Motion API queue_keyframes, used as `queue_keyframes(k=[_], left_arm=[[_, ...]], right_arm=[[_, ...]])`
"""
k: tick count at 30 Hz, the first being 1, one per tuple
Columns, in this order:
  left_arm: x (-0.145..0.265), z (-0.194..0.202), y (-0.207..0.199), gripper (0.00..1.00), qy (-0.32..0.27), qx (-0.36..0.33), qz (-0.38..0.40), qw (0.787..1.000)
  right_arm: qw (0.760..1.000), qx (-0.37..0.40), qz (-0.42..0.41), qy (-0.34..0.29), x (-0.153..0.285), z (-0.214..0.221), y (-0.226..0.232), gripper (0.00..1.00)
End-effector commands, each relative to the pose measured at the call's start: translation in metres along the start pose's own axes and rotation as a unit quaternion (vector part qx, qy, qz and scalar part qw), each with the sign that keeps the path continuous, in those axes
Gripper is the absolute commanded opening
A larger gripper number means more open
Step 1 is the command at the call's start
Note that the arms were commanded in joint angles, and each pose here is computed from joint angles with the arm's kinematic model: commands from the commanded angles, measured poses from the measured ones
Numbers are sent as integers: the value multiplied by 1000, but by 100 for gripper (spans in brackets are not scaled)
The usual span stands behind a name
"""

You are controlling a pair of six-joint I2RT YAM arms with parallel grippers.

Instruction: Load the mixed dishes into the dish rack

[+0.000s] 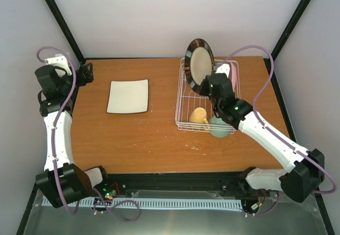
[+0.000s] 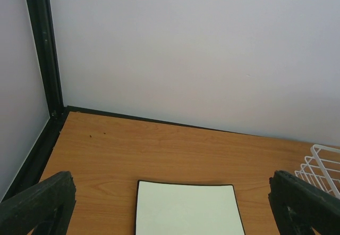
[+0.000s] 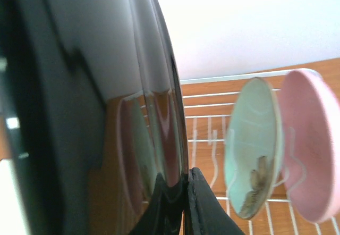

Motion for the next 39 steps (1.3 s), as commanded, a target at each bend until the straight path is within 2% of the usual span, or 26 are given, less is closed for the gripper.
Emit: queue_keyframes(k=[1, 13, 23, 39], left_arm=[[-2, 0, 4, 100, -2, -6, -8, 1000], [-7, 15, 8, 100, 17, -5, -18, 1000], [-7, 19, 10, 100, 19, -9, -25, 999], [-10, 16, 20, 100, 13, -21, -52, 998]], right_arm=[[986, -101, 49, -126, 15, -52, -11, 3], [969, -119, 172, -134, -7, -29, -46, 3], [966, -118, 200, -114, -27, -6, -58, 3], [968, -121, 199, -93, -69, -2, -61, 3]])
Point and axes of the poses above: each gripper's point midway between its finger pads, its own x axis back along the fingers, its own y axis along the line the jaws close on, z = x × y, the point moved 2 cm from there along x, back along the fingers, and after that the axes turned 13 degrees about -x, right-handed, at the moved point
